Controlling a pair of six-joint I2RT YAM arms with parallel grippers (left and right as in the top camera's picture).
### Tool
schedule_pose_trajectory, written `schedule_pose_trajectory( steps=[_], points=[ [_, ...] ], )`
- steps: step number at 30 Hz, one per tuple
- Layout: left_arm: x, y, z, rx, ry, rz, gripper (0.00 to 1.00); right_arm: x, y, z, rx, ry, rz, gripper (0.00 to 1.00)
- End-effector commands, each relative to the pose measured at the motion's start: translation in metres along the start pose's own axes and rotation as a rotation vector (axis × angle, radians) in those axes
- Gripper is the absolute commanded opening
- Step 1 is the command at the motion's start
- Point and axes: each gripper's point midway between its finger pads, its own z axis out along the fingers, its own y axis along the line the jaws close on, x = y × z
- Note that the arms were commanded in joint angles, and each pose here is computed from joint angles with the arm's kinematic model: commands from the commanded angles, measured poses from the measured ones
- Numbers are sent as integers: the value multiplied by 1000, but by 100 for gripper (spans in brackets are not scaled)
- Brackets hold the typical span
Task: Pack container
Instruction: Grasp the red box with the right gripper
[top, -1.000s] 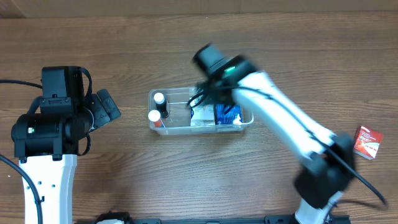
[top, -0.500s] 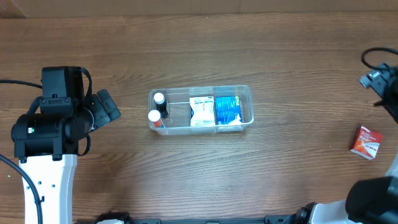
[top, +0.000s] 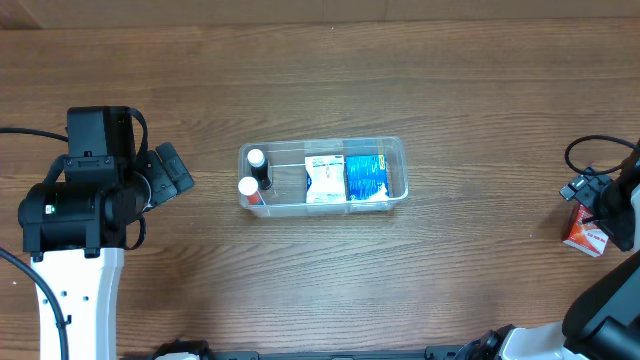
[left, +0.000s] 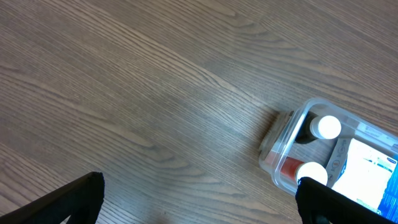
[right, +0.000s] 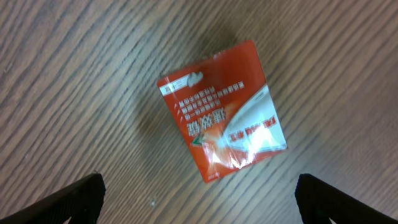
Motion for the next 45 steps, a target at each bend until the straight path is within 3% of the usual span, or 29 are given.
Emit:
schedule_pose_trajectory(
  steps=[1, 15, 38, 45],
  points=[
    [0, 1, 0, 0, 3, 16, 100, -2, -1, 10, 5, 6, -60, 100],
    [1, 1, 0, -1, 7, 17, 100, -5, -32, 47, 26, 79, -9, 100],
    [1, 1, 0, -2, 7, 17, 100, -7, -13, 65, -96, 97, -49, 100],
    [1, 2, 0, -3, 9, 17, 100, -1, -13, 77, -92, 134, -51, 95]
  ],
)
